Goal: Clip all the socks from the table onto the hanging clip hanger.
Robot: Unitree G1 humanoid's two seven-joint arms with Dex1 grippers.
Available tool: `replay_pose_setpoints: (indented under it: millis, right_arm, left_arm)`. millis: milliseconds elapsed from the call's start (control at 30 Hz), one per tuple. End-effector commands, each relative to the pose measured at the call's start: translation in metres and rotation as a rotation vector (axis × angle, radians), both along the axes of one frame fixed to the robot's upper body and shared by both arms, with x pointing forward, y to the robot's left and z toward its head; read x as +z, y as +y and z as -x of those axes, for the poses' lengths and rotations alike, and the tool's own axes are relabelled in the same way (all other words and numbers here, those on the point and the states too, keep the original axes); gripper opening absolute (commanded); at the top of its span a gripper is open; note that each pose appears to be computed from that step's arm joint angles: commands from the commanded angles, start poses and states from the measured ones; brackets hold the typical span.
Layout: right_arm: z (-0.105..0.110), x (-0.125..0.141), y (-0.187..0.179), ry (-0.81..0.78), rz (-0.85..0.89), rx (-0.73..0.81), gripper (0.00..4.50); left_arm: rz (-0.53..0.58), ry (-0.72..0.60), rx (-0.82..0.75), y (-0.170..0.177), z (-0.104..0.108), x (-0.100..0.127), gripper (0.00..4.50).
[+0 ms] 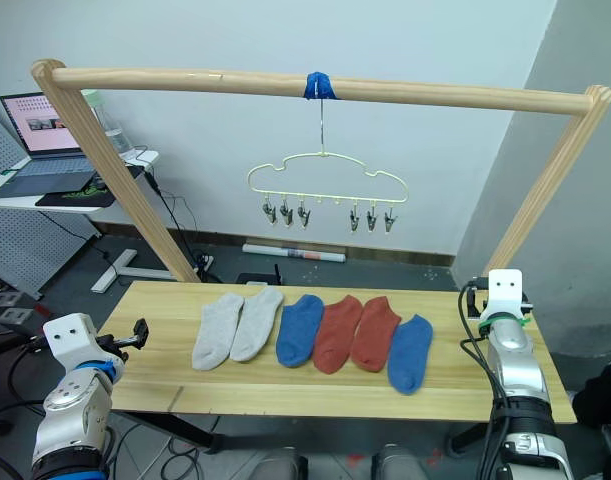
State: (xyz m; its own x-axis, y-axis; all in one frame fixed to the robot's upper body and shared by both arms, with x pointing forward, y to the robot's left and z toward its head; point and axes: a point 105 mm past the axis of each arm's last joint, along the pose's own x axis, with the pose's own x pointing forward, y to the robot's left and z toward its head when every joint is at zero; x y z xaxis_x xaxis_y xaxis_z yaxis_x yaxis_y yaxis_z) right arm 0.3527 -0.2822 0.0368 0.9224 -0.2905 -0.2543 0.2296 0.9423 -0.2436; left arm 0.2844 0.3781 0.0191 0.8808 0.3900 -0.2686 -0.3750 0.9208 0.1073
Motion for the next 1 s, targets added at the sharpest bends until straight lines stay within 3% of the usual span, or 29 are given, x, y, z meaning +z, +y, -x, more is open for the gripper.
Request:
replay_pose_setpoints:
  millis: [33, 667, 800, 1000]
  right_arm:
    - [-0.004, 0.018, -0.004, -0.053, 0.024, 0.000, 4.50]
    - [-0.001, 0.022, -0.005, -0.051, 0.026, 0.043, 4.50]
    - [-0.002, 0.041, 0.015, -0.080, 0.057, 0.216, 4.50]
    - [0.012, 0.080, 0.099, -0.150, -0.083, 0.778, 4.50]
  left_arm:
    - [-0.029, -0.027, 0.012, 0.009, -0.001, 0.017, 4.49]
    - [0.007, -0.120, -0.036, 0.009, 0.005, 0.039, 4.49]
    - [-0.012, -0.220, -0.256, -0.027, -0.011, 0.079, 4.49]
    - [-0.069, -0.306, -0.558, -0.085, -0.025, 0.127, 4.49]
